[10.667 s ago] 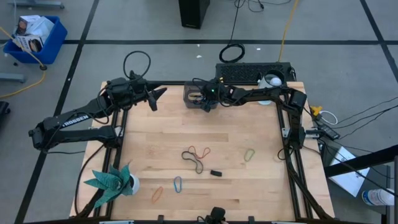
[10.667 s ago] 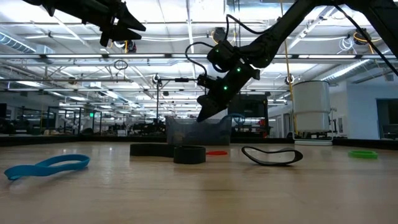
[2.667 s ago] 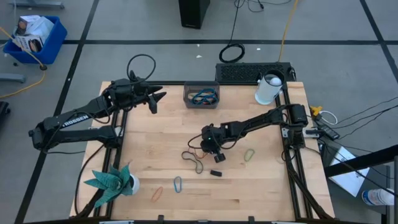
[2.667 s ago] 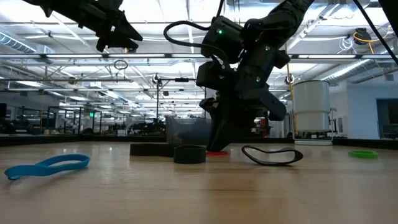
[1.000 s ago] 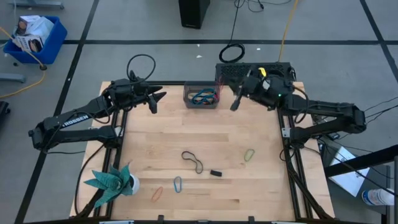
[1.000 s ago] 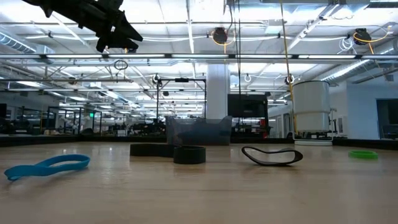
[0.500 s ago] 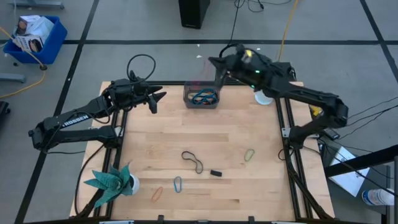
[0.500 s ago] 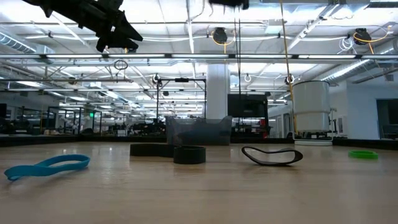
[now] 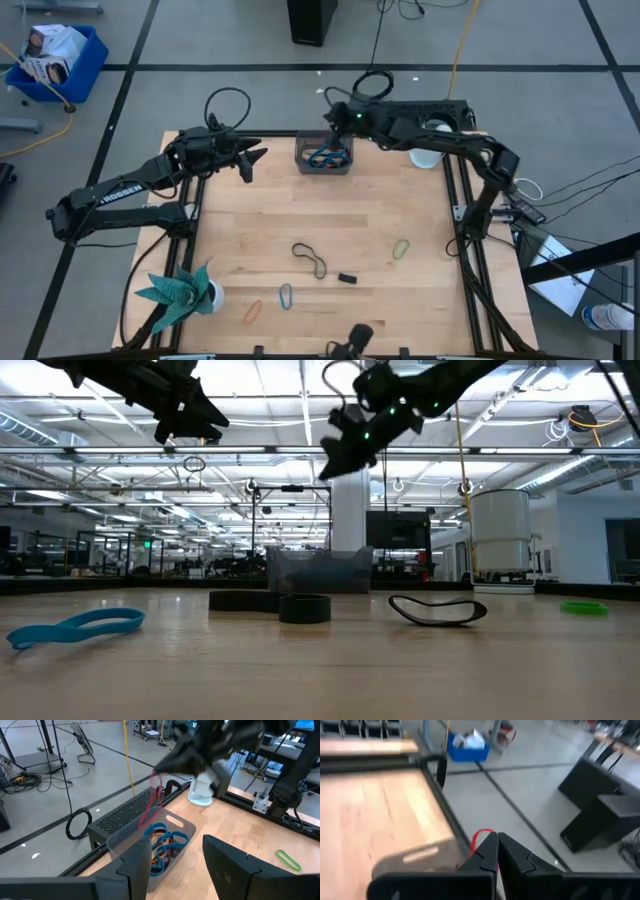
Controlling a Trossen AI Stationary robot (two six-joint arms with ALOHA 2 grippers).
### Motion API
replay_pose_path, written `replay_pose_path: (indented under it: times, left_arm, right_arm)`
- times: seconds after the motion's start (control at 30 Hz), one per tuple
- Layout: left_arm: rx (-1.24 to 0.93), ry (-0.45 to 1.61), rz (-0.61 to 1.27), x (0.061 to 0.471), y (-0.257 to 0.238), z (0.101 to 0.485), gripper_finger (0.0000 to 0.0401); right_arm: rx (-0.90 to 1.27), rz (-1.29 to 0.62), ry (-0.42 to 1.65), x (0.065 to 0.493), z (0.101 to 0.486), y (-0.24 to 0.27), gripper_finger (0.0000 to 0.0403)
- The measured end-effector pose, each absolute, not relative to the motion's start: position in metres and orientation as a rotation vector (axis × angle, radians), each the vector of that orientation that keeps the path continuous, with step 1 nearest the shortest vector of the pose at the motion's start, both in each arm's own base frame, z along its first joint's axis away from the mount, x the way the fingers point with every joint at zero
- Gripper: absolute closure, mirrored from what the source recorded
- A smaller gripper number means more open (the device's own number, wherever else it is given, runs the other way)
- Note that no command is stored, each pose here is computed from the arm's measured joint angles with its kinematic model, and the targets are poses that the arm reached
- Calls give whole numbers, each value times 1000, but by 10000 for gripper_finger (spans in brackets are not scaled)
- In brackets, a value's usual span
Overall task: Pick and place rubber bands into bin
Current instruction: Put the red rubber band into the black bin
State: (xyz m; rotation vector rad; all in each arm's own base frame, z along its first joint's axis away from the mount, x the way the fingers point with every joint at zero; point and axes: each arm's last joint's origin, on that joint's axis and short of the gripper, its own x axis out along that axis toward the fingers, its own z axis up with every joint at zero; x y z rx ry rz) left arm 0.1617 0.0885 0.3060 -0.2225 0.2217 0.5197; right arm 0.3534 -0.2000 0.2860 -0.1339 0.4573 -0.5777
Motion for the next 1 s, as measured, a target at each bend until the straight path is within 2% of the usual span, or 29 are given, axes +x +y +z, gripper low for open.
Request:
replay_pose_path:
  times: [0.6,0.83,1.0]
  left_arm:
    - [-229,247,521,161,88,304,217]
    - [-230,251,521,161,88,303,217]
    - [-230,251,521,161,88,303,217]
  right_arm:
    - [-46,-531,761,373,195,-210,403]
    - [-46,-518,805,372,190,-209,400]
    - [-65,-513,801,372,193,-208,375]
